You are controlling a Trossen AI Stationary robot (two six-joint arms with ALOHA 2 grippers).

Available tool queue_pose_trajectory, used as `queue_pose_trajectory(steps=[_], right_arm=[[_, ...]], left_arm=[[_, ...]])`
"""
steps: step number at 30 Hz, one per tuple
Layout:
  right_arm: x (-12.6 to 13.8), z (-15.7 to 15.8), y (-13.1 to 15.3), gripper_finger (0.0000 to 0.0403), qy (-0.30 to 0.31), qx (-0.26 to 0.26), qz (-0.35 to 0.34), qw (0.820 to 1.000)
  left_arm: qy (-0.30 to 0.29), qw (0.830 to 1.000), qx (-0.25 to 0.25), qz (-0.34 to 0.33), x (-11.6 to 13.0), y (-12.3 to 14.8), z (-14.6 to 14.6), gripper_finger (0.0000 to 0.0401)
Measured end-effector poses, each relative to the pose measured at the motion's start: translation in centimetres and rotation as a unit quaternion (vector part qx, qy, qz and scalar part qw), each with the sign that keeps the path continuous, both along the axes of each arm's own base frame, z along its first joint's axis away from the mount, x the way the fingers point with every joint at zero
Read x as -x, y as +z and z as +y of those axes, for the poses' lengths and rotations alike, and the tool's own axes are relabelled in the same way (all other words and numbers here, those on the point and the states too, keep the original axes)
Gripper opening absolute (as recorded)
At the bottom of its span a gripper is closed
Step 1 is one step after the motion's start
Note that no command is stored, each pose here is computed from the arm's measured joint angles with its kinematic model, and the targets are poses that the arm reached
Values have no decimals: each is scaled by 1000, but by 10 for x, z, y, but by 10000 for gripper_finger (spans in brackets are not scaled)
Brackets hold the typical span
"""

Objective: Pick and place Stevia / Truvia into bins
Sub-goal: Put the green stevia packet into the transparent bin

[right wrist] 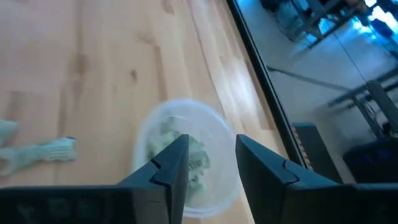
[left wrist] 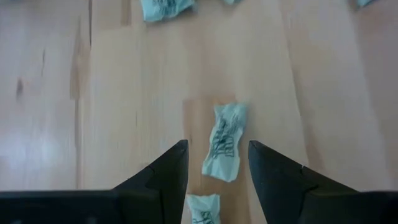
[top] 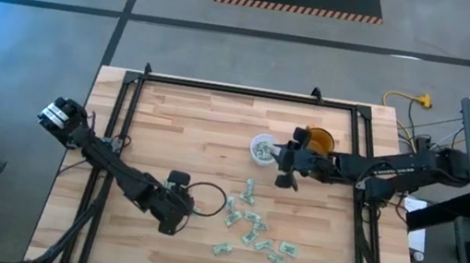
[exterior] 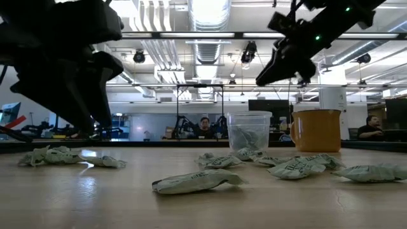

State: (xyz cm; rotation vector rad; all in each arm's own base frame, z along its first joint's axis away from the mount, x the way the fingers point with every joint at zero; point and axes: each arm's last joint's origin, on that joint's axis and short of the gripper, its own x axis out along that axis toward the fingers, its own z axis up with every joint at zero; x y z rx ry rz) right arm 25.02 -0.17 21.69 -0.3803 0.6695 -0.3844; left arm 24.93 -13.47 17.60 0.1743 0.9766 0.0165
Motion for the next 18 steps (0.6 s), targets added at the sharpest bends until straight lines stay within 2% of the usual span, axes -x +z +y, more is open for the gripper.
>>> queue_pose_trajectory(steps=[5,11,18], right_arm=[[8,15,13,112,32,-3,-27,999],[21,32,30,102,72,-8,-60,996],[38,48,46,92,114,-17,-96,989]], left_arm=[[1,1000,19,-6,-5,-2,3,150],[-45,997,48,-33,-8,-14,10,150],[-26,998,49,-19,-7,-24,24,150]])
